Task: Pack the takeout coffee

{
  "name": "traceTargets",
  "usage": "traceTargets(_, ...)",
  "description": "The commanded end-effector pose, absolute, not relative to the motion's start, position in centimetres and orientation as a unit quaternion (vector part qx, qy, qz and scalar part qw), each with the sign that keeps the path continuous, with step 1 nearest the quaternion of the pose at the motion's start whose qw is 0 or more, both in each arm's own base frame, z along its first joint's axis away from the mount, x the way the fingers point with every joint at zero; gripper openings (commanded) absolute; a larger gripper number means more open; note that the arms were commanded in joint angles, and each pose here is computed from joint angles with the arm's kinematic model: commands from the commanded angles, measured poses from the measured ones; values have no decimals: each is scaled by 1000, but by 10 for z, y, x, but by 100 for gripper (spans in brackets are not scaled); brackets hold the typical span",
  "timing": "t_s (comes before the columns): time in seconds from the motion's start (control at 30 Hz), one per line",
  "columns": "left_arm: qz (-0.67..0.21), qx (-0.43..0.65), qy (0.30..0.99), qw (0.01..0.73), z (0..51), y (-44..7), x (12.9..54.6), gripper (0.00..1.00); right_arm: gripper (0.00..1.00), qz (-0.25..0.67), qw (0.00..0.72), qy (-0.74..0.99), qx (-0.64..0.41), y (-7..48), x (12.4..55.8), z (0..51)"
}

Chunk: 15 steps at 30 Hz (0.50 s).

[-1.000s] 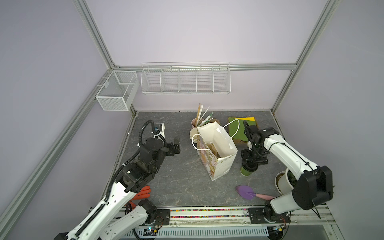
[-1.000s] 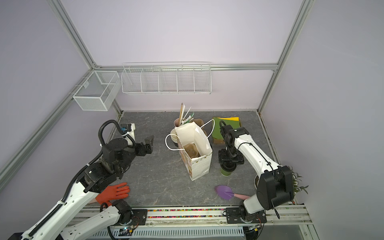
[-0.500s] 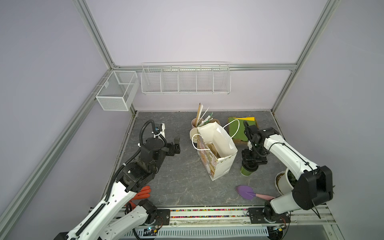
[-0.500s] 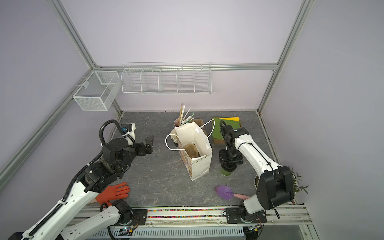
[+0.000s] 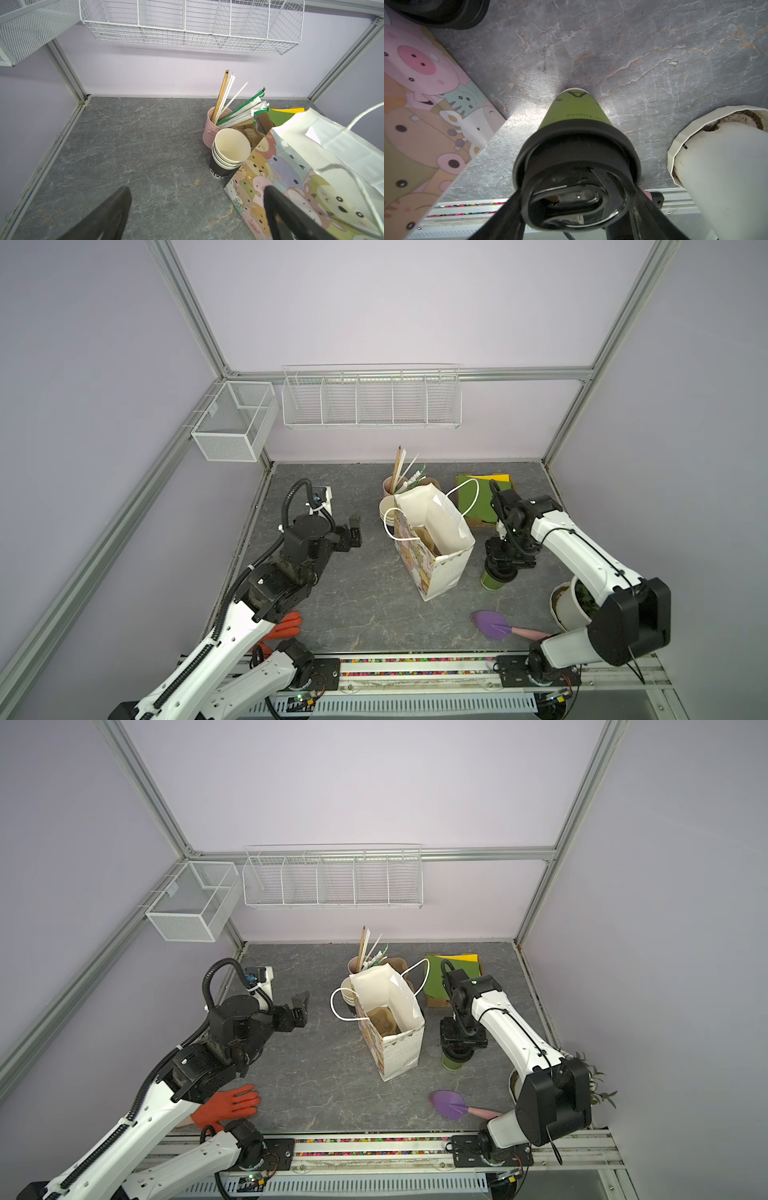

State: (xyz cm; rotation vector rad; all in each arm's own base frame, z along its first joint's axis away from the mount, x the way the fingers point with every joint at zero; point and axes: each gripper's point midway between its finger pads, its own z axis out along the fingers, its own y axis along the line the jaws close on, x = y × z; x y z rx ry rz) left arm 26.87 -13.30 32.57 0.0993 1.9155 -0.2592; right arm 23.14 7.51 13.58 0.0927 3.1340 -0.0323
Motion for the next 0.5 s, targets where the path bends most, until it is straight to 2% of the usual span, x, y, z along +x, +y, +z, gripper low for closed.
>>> traceTargets(0.0,-99,50,821,561,318,-131,269,99,74,-14,4,1000,26,73,227,139)
traceTargets(0.27,-98,53,823,557,315,-133,271,99,74,-15,-1,1000,19,74,225,137)
traceTargets(0.47,-98,54,824,556,315,-134,271,99,74,-24,23,999,19,69,227,155)
